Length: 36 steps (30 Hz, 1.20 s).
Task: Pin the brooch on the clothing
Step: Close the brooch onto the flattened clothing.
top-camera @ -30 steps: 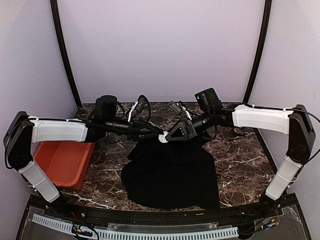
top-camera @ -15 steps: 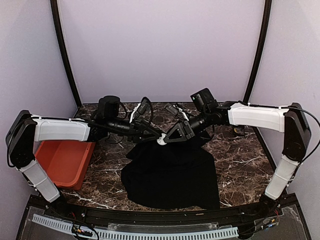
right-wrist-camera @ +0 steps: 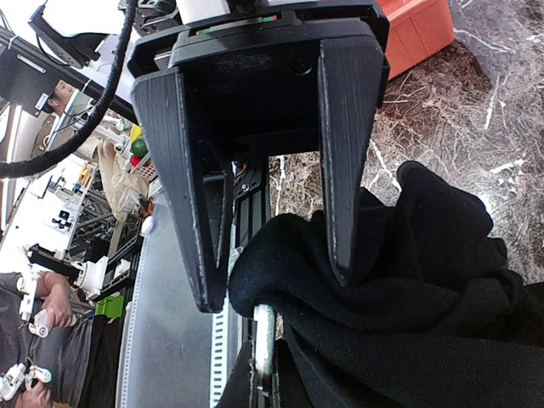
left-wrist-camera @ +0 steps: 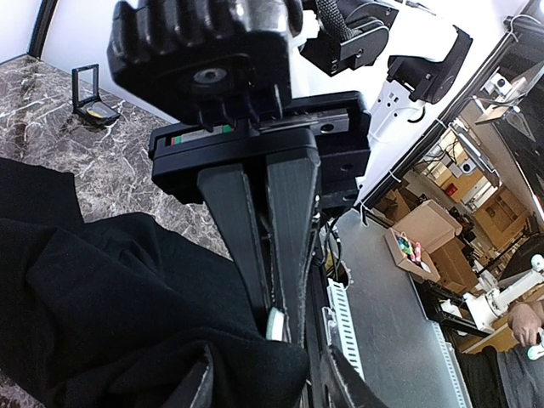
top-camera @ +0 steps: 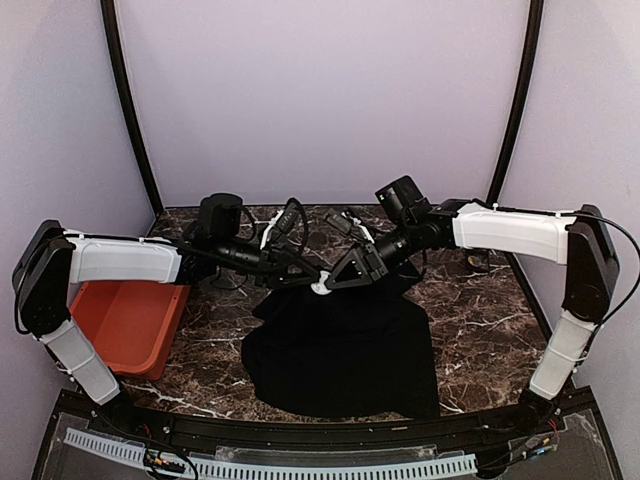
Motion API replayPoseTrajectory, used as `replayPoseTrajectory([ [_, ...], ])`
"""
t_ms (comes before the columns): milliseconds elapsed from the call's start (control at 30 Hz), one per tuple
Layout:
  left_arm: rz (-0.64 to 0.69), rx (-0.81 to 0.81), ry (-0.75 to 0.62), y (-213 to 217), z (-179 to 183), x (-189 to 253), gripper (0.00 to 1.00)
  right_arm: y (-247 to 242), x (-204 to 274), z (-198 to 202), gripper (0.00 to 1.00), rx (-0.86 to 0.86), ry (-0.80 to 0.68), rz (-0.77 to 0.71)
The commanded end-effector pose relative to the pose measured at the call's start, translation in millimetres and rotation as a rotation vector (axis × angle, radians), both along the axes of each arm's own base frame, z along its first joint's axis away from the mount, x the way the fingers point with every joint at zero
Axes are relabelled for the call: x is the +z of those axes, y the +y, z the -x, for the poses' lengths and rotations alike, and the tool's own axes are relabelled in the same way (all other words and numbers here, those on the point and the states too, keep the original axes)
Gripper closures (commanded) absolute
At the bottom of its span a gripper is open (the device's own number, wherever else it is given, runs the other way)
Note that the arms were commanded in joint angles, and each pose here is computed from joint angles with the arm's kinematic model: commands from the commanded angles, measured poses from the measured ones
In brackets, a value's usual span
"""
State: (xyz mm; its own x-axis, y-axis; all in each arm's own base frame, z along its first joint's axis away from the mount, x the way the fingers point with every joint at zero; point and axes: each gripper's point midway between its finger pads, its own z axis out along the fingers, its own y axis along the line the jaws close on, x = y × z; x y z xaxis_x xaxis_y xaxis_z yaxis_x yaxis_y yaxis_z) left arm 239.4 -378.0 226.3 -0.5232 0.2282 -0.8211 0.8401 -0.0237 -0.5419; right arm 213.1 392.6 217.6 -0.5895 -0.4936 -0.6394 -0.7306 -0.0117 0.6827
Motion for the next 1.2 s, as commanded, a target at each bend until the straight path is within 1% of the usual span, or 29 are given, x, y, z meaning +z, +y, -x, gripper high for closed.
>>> replayPoseTrajectory([
  [0, 0.033, -0.059, -0.030, -2.8, 10.6, 15.6, 0.62, 4.9, 17.5, 7.2, 1.00, 0.052, -0.032, -0.059],
  [500, 0.033, -0.084, -0.018, -5.9, 15.2, 12.3, 0.63, 6.9, 26.3, 12.7, 1.00, 0.081, -0.026, -0.083],
  [600, 0.032, -0.085, -0.022, -6.7, 15.9, 12.4, 0.65, 8.3, 26.9, 13.2, 1.00, 0.084, -0.025, -0.083],
  [933, 0.037, -0.088, -0.026, -7.0, 17.1, 13.4, 0.74, 9.5, 32.3, 14.9, 1.00, 0.098, -0.023, -0.097],
  [1000, 0.038, -0.086, -0.025, -7.1, 16.8, 13.2, 0.77, 9.5, 34.3, 15.7, 1.00, 0.103, -0.022, -0.103],
  [1067, 0.038, -0.081, -0.026, -7.1, 16.2, 13.2, 0.82, 9.8, 36.8, 17.0, 1.00, 0.110, -0.020, -0.111],
  [1167, 0.037, -0.074, -0.029, -7.2, 15.3, 13.0, 0.83, 10.2, 41.5, 19.1, 1.00, 0.122, -0.011, -0.127],
])
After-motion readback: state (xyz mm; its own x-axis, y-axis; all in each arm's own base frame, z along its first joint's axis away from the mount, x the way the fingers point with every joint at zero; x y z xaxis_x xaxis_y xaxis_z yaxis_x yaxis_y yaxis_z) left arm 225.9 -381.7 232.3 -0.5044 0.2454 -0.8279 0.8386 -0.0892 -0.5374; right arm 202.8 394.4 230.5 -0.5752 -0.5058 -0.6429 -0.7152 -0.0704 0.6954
